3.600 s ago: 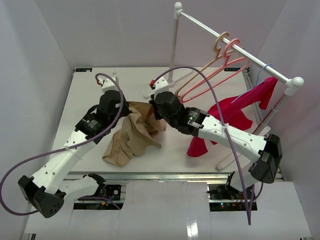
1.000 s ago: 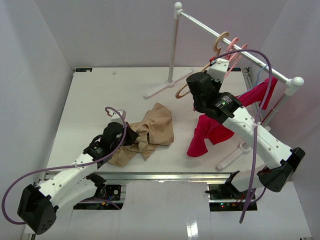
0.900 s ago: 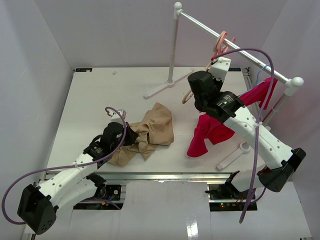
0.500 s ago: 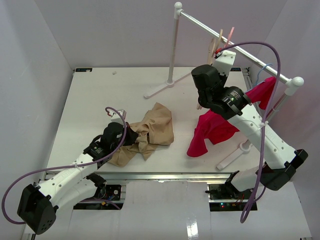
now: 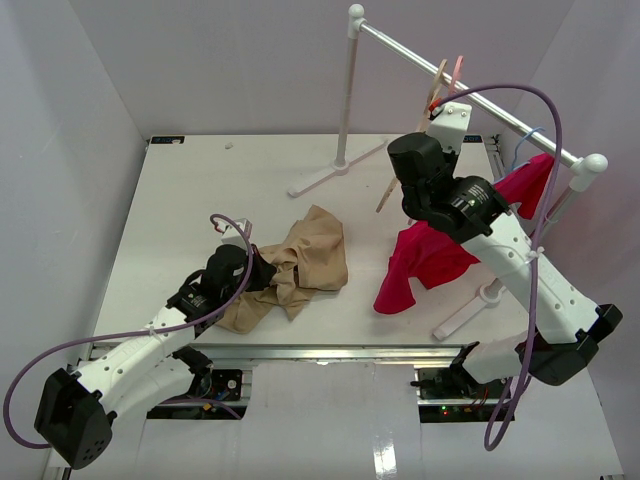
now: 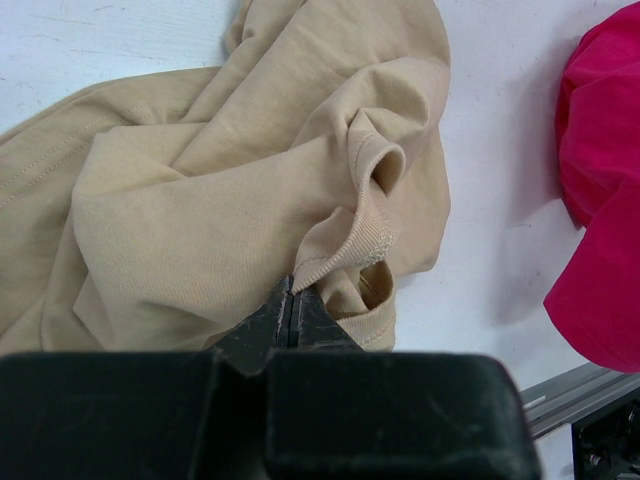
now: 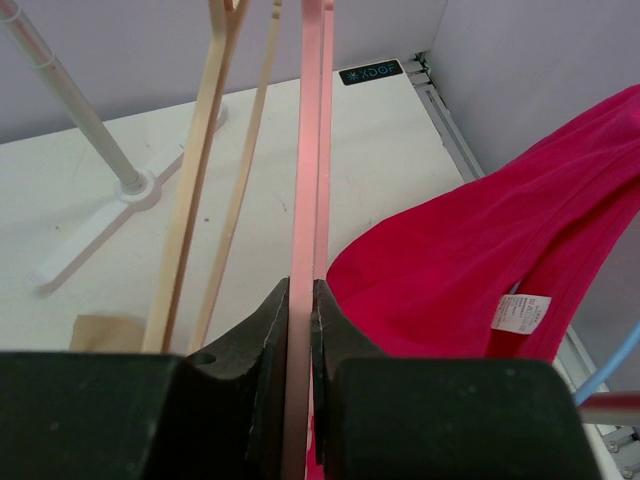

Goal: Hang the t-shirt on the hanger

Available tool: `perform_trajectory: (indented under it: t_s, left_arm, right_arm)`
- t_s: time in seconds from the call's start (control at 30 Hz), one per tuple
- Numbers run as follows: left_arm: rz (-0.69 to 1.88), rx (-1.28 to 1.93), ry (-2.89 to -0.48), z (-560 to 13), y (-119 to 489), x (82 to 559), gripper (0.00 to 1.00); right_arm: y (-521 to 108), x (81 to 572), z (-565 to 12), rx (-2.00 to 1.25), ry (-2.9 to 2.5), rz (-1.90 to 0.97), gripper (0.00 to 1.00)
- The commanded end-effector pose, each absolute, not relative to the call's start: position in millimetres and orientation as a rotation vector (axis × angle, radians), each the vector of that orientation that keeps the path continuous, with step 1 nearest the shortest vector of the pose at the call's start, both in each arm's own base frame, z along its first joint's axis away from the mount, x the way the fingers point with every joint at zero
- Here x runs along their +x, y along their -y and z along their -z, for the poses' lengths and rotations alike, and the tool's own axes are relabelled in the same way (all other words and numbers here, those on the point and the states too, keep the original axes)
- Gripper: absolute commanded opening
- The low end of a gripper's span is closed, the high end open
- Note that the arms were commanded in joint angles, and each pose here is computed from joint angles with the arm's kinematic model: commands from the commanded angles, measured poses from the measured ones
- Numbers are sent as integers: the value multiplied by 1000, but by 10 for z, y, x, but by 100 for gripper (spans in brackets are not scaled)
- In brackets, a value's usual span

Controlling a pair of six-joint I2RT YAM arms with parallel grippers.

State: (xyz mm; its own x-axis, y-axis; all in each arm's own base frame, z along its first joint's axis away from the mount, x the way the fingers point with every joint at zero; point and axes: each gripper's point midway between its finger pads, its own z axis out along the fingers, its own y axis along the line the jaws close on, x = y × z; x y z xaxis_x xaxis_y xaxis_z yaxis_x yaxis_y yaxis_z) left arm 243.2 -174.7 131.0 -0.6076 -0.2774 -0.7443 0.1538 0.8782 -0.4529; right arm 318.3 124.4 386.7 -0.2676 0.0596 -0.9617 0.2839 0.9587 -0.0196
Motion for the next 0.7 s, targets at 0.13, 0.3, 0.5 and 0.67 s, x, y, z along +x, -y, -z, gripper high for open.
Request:
perform_trajectory:
  t_s: [0.13,0.3,0.5,0.67]
  left_arm:
    - [601,-89,-2130,-1351,1741,2439,0]
    - [598,-89,-2135,-1342,1745,2446,0]
    - [595,-88,-2140,-1330,1751,2453,0]
    - [596,-91,-2139,-1333,1747,2449,0]
  right_arm:
    - [-1201,3143,-4192,196,-1747,174,8]
    - [-1246,3094,-4154,118,-1775,138,8]
    - [-1254,3049,-4140,40,-1767,130,8]
    - [-1244,3003,-4126,14,-1769,113,8]
